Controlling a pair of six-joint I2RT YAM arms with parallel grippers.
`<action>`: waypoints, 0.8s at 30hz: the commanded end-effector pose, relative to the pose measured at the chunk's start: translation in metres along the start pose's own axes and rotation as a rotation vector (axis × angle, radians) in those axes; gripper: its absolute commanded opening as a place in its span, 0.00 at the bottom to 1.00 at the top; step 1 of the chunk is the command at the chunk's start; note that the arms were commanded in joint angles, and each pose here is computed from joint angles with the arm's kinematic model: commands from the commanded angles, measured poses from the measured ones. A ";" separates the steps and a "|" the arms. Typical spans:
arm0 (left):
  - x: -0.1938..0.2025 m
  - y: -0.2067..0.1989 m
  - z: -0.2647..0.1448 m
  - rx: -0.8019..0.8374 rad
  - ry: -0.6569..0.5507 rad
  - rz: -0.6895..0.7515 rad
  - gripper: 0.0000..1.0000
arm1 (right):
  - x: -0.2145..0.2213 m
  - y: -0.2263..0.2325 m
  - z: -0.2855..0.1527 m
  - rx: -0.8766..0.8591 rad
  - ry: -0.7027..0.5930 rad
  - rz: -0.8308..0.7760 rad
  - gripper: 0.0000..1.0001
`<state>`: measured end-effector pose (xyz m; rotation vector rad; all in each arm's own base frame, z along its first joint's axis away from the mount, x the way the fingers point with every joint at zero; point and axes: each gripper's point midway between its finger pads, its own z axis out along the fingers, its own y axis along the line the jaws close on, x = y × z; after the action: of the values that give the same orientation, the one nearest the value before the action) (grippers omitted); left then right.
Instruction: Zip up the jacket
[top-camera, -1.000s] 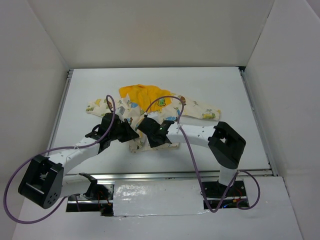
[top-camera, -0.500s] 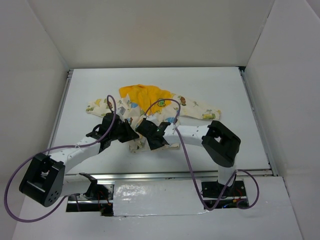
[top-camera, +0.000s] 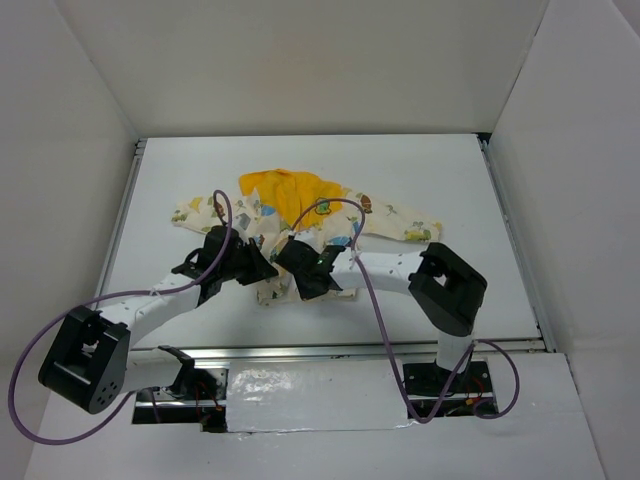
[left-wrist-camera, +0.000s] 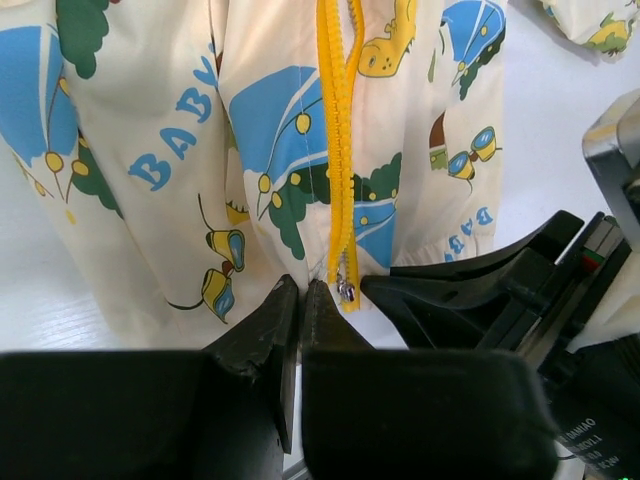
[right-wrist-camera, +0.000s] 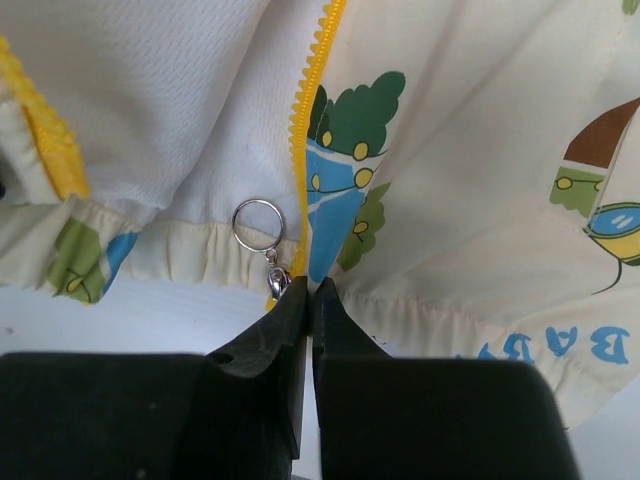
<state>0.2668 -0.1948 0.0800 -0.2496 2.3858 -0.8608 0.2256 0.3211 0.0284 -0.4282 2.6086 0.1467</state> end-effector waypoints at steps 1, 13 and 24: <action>-0.016 -0.014 -0.004 0.043 -0.042 0.012 0.00 | -0.019 0.013 -0.019 -0.127 -0.065 0.045 0.00; -0.037 -0.060 -0.021 0.268 -0.147 0.042 0.00 | -0.089 0.011 -0.130 -1.018 -0.521 0.149 0.00; -0.059 -0.078 -0.036 0.285 -0.208 0.123 0.00 | -0.117 0.002 -0.086 -0.607 -0.595 -0.202 0.00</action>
<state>0.2808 -0.2171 0.1548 -0.1195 2.1029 -1.0779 0.2455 0.3457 0.1252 -0.6830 2.0469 1.2071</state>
